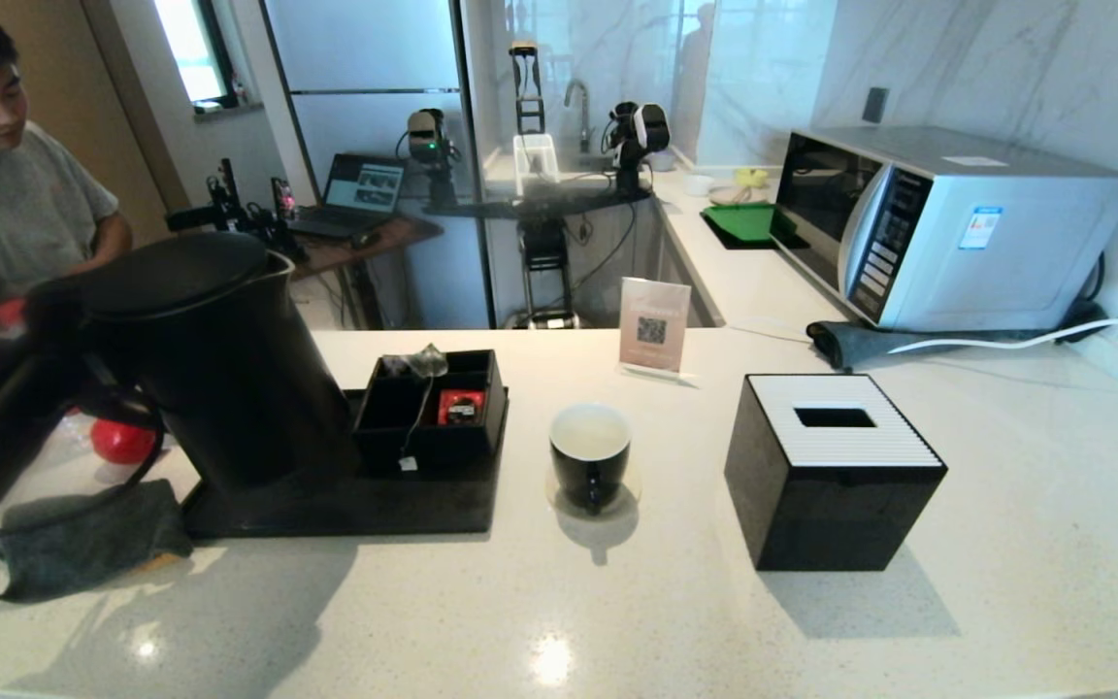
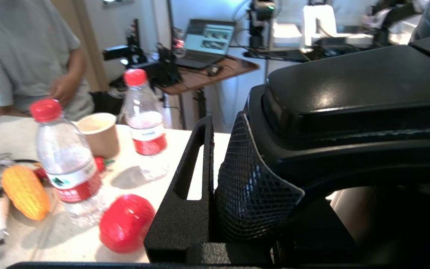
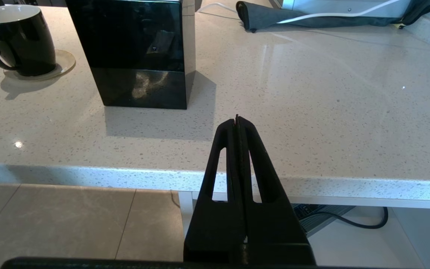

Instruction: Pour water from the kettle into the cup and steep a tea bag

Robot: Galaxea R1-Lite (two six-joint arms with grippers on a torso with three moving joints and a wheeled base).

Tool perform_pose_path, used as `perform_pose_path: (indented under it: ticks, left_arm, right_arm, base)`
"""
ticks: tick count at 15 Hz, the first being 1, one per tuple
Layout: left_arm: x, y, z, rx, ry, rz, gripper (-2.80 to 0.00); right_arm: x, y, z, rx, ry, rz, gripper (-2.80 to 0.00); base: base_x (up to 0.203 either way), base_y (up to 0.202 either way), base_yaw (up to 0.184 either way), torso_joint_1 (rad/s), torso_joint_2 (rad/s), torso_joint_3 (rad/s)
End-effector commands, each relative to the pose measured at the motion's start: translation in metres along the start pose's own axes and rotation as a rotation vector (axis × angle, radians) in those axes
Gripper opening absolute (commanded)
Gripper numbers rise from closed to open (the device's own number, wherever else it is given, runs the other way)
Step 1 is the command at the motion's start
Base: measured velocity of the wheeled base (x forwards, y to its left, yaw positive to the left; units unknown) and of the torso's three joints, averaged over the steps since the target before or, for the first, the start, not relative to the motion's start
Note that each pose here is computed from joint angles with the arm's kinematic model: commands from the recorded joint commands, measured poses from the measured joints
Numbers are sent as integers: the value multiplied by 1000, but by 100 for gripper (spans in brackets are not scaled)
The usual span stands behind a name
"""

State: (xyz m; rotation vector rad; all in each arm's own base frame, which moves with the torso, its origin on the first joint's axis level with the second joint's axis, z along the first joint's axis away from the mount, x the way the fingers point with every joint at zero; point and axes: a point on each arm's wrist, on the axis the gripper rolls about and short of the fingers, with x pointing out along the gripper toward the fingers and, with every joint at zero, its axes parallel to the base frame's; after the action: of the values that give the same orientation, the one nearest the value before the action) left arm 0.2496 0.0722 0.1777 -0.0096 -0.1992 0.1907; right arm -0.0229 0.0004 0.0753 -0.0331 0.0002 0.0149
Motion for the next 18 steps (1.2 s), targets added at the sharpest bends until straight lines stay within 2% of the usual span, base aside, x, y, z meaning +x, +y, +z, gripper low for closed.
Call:
perform_pose_path:
  ticks: [1, 8, 12, 15, 18]
  left_arm:
    - [-12, -17, 12, -11, -14, -61, -280]
    - [-16, -70, 8, -44, 69, -251, -280]
    - [-19, -90, 5, -44, 121, -230, -280]
    - [-20, -91, 2, -12, 151, -230, -280]
    - [-20, -91, 3, 48, 167, -233, -280]
  right_arm:
    - [0, 0, 0, -1, 1, 0, -280]
    - [0, 0, 0, -1, 1, 0, -280]
    - [0, 0, 0, -1, 1, 0, -280]
    - [0, 0, 0, -1, 1, 0, -280]
    - [0, 0, 0, -1, 1, 0, -280]
  base:
    - [0, 0, 0, 0, 0, 0]
    - [0, 0, 0, 0, 0, 0]
    - [0, 0, 0, 0, 0, 0]
    - [0, 0, 0, 0, 0, 0]
    - [0, 0, 0, 0, 0, 0]
